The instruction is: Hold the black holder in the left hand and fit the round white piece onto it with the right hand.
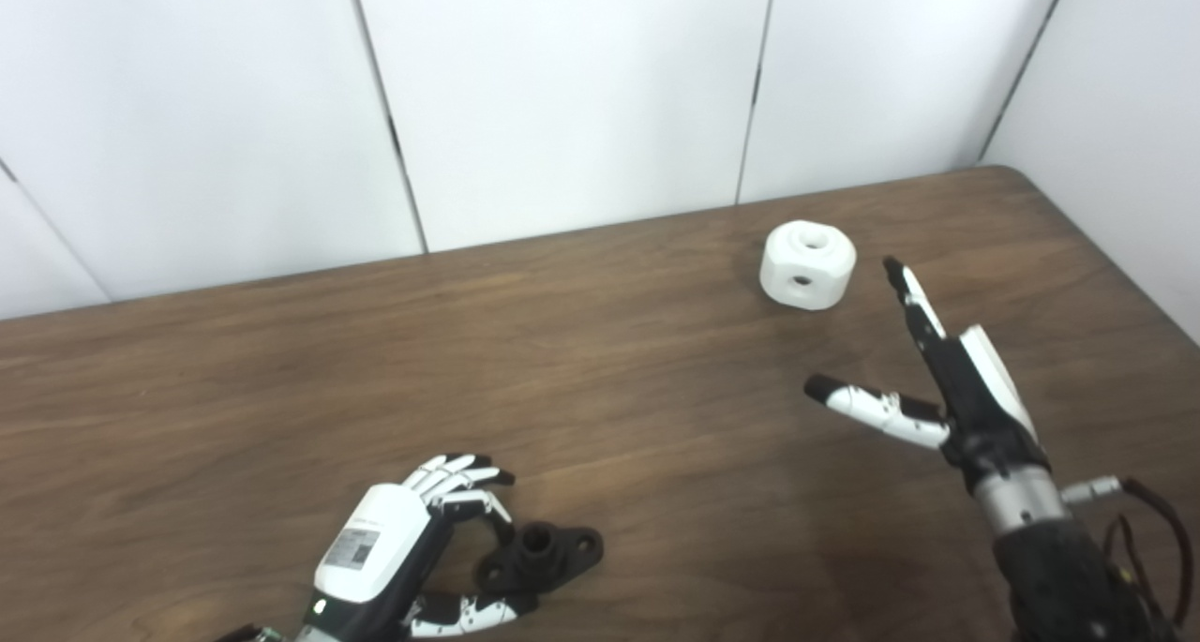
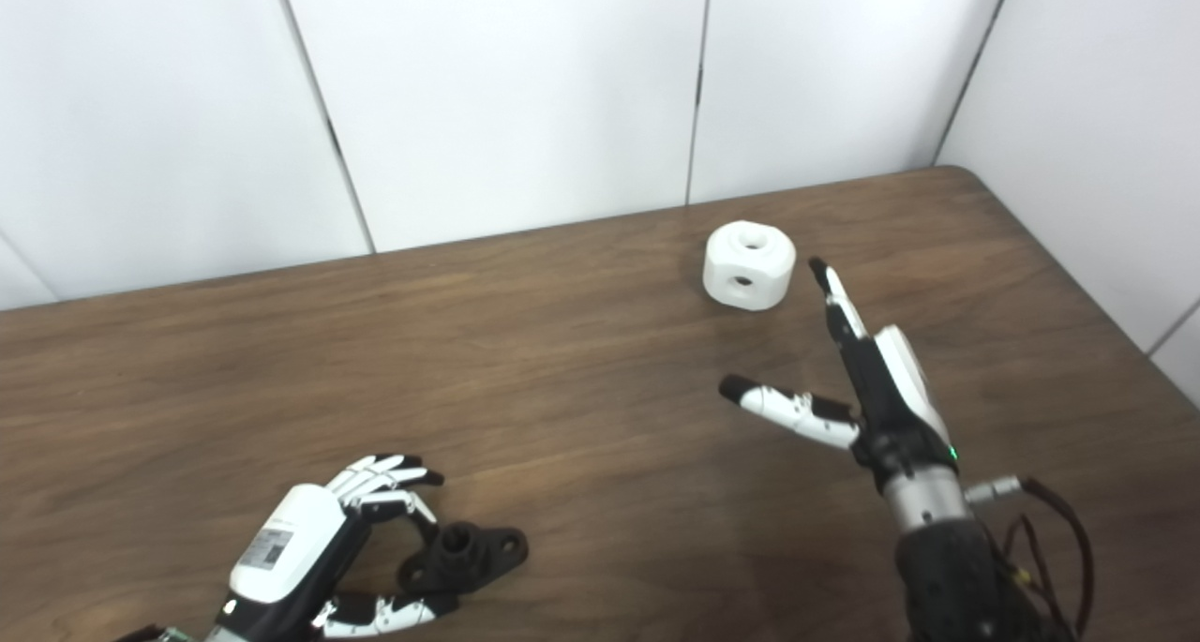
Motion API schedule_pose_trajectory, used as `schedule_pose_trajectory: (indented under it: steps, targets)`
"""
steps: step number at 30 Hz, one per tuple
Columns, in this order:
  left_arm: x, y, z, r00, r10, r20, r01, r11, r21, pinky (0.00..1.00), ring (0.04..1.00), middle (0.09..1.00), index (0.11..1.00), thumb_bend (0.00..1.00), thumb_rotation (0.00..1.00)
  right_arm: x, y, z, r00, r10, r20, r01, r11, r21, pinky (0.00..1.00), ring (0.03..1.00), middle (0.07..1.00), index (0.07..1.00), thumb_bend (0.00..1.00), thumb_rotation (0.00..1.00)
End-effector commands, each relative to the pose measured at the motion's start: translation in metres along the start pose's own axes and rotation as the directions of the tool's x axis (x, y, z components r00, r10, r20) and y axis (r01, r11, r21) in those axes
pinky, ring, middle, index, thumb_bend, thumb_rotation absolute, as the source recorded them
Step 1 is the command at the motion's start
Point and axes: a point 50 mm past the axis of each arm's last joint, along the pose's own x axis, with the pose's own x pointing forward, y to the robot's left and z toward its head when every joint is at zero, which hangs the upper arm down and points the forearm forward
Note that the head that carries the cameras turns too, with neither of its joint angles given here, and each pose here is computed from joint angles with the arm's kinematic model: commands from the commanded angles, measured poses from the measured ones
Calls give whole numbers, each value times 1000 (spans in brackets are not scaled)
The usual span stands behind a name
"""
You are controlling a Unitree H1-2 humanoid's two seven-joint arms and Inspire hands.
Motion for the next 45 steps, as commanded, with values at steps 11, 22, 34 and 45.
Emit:
schedule_pose_trajectory:
  steps: [11,22,34,45]
  targets:
    - [-16,3,-20,999,-53,-10,54,997,59,897,868,793,486,523,54,72,-35,11,992,-118,39,123,978,-166,1000,1000,1000,957,868,394]
    - [-17,3,-25,998,-60,-29,62,996,59,902,869,795,486,523,54,122,-40,10,995,-100,-1,98,969,-227,1000,1000,1000,957,849,363]
    - [-18,2,-24,998,-55,-24,57,997,56,898,867,793,486,523,54,168,-29,6,997,-38,-72,15,952,-305,1000,1000,1000,937,870,329]
    - [-16,1,-21,998,-58,-35,60,996,61,904,870,796,486,523,55,183,-20,1,993,-25,-116,-14,947,-321,1000,1000,1000,928,871,319]
